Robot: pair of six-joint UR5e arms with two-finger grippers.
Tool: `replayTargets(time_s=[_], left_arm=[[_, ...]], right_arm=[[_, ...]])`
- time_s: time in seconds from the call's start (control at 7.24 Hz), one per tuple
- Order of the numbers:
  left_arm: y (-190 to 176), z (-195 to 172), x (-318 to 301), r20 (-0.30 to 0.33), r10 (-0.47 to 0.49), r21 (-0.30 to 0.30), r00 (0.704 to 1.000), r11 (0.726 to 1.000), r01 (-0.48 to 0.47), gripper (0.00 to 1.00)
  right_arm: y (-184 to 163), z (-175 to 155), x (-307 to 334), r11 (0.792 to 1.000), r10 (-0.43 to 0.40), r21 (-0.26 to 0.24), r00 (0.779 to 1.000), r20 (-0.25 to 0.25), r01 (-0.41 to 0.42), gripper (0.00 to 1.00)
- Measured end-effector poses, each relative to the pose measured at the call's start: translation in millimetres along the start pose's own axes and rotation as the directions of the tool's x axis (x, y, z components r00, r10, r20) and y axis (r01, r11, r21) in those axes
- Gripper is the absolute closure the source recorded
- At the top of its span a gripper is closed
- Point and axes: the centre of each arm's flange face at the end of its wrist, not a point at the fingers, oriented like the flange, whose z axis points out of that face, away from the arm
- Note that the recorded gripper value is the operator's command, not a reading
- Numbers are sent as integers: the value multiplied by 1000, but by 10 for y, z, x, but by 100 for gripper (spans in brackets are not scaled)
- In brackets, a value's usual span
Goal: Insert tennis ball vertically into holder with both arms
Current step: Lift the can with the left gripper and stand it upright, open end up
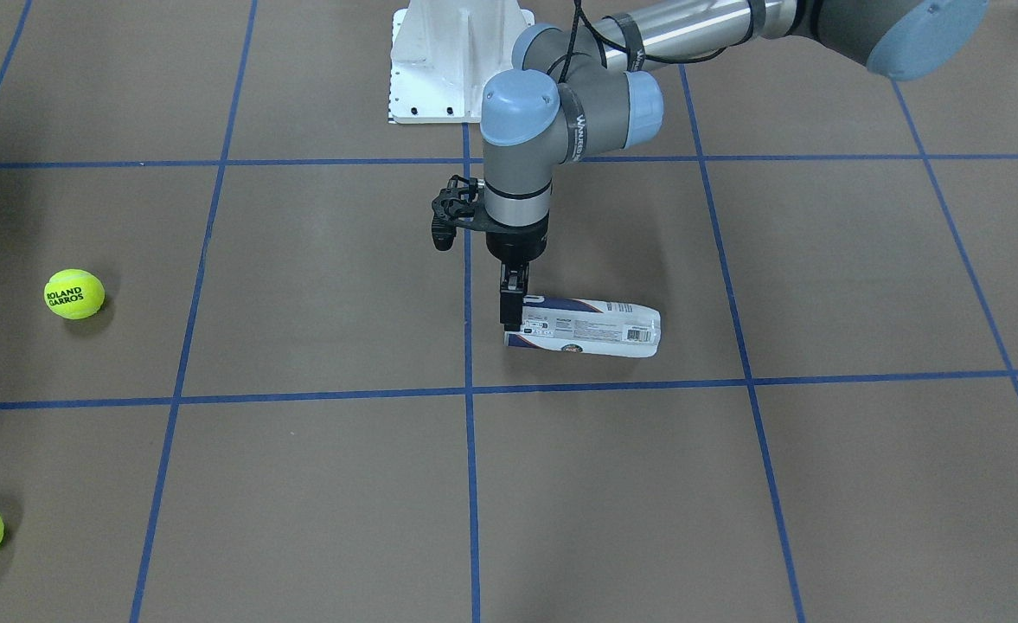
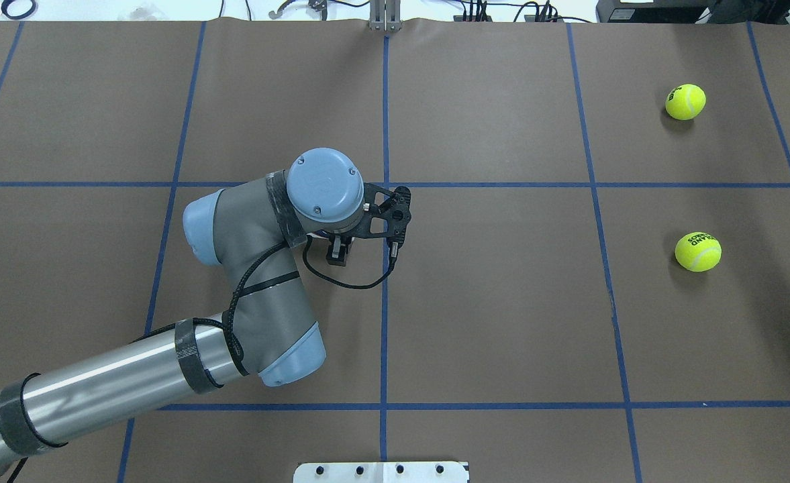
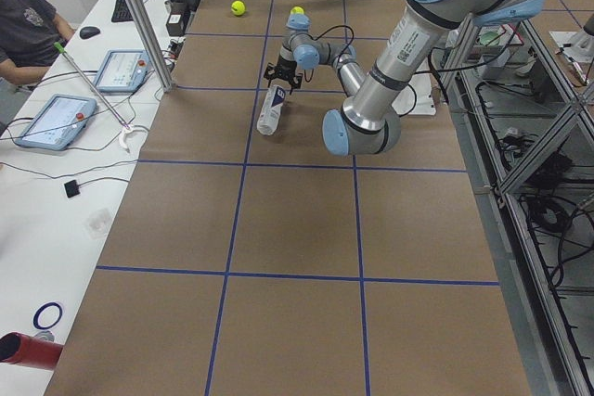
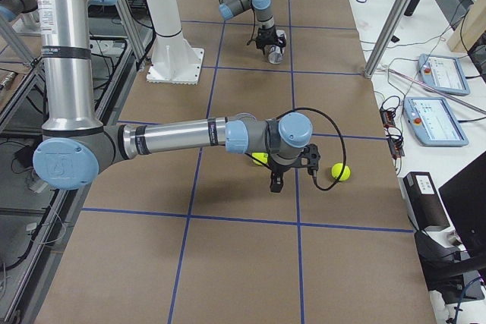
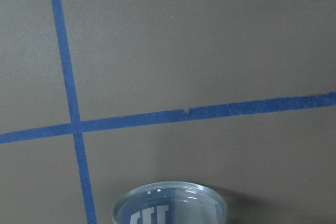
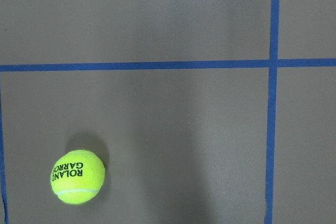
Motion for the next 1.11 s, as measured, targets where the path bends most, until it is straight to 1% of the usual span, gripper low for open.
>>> replayTargets(time_s=[0.83, 0.97, 1.11], left_arm=[[-11, 276, -66, 36, 0, 12, 999, 1000, -1, 1], [-16, 290, -75, 38, -1, 13, 999, 1000, 0, 4], [-13, 307, -78, 38, -2, 11, 999, 1000, 1, 14]], right_arm=[[2, 0, 1, 1000, -2, 1, 1000, -1, 2, 0], [0, 0, 2, 1000, -2, 1, 1000, -2, 2, 0], [-1, 1, 4, 1000, -2, 1, 1000, -2, 2, 0]])
